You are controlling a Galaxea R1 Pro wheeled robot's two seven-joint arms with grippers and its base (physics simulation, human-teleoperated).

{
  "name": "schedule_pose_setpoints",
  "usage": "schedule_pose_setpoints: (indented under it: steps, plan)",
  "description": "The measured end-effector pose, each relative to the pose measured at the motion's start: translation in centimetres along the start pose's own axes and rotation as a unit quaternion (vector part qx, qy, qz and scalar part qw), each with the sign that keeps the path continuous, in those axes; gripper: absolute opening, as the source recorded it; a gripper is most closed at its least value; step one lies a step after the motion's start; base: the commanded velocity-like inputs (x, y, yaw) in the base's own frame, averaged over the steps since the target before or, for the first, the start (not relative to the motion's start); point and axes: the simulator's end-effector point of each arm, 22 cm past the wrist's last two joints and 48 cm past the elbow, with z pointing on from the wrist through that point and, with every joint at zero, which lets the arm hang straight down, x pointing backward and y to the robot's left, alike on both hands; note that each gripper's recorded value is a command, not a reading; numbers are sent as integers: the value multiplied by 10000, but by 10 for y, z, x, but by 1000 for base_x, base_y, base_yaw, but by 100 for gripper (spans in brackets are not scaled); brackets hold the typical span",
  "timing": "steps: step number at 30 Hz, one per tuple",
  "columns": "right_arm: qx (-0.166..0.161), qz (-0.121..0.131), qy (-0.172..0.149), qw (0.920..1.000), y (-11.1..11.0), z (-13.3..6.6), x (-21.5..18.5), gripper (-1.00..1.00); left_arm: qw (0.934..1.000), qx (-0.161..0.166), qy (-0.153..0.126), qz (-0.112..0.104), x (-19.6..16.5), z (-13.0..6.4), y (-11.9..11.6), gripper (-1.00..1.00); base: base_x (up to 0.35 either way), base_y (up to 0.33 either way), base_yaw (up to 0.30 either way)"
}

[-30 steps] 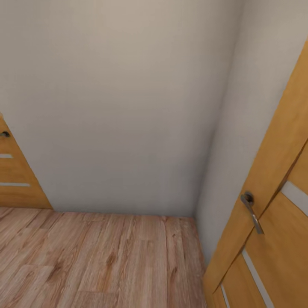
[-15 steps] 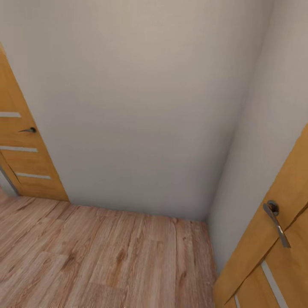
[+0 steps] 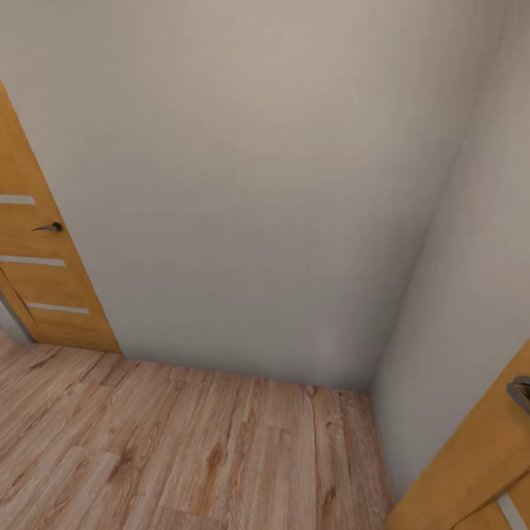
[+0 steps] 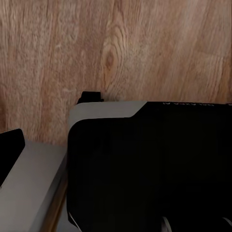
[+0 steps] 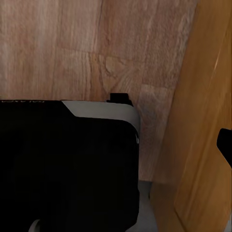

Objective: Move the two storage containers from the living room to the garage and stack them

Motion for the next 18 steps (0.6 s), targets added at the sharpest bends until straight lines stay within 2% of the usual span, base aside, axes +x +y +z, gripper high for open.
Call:
schedule_pose_setpoints:
  steps: [12, 18]
  plan:
    - [1, -1, 0, 10000, 0, 0, 0, 100, 10000, 11, 1, -15, 0, 0, -2, 100, 17, 2, 0]
    - [3, -1, -3, 10000, 0, 0, 0, 100, 10000, 4, 6, -14, 0, 0, -1, 100, 177, -157, 0]
